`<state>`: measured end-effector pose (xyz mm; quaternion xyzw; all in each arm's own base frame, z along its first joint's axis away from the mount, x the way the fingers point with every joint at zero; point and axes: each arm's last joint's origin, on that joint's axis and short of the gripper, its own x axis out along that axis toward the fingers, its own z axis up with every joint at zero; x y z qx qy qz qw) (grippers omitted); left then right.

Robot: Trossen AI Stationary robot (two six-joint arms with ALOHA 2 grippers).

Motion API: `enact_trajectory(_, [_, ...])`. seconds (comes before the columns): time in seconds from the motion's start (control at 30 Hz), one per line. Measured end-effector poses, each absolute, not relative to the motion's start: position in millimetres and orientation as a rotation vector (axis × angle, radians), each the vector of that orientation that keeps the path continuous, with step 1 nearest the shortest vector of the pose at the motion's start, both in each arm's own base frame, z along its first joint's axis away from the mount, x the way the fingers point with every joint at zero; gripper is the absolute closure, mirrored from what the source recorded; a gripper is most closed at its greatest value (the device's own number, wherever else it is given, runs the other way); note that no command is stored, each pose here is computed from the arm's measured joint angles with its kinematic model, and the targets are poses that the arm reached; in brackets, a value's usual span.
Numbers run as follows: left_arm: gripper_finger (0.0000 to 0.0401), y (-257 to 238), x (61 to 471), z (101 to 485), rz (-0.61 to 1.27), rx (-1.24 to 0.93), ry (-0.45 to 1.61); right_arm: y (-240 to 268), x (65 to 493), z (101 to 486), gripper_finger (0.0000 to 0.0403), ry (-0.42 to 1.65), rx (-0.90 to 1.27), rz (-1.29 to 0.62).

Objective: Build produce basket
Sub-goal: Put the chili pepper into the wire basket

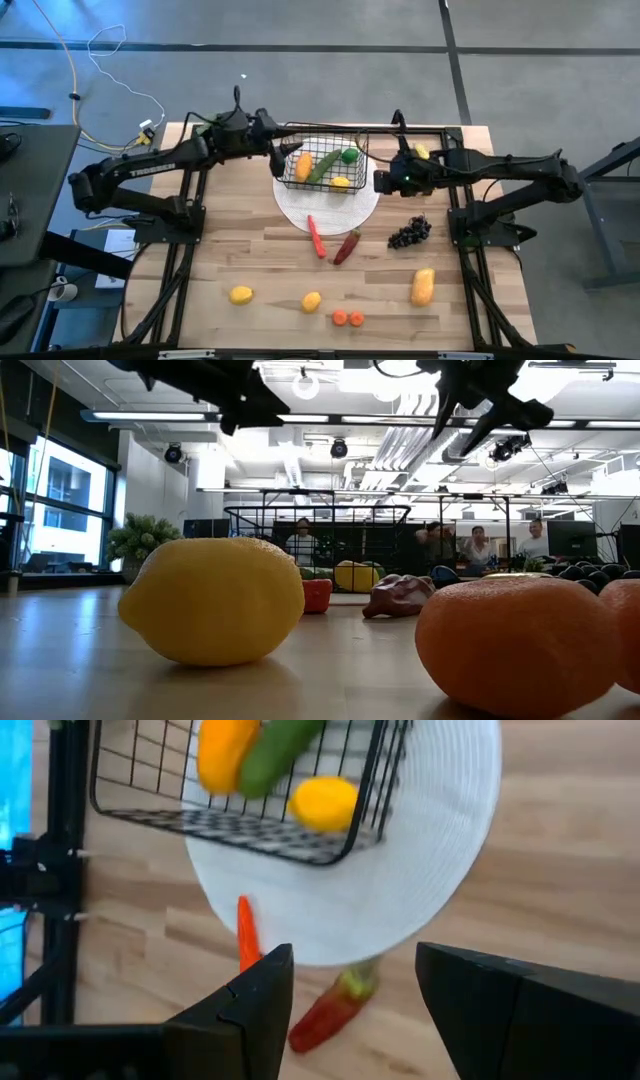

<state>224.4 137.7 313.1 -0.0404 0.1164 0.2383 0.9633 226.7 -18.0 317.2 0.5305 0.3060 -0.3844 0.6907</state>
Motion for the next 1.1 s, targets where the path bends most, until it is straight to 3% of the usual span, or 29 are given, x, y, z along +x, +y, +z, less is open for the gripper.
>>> enact_trajectory(0.27, [0.0213,128.0,208.7,315.0,0.492,-0.158,0.303,5.1,236.0,310.1,0.0210,0.780,1.113,-0.760])
enact_trajectory(0.53, [0.0213,115.2,192.5,313.1,0.508,-0.345,0.377,15.2,256.7,298.4,0.0210,0.868,0.857,-0.577])
enact_trajectory(0.83, [0.0213,89.6,183.6,315.1,0.456,-0.543,0.410,19.6,283.2,295.5,0.0210,0.832,0.589,-0.282])
enact_trajectory(1.1, [0.0213,60.5,180.7,314.8,0.357,-0.712,0.471,21.1,292.9,295.7,0.0210,0.789,0.411,-0.177])
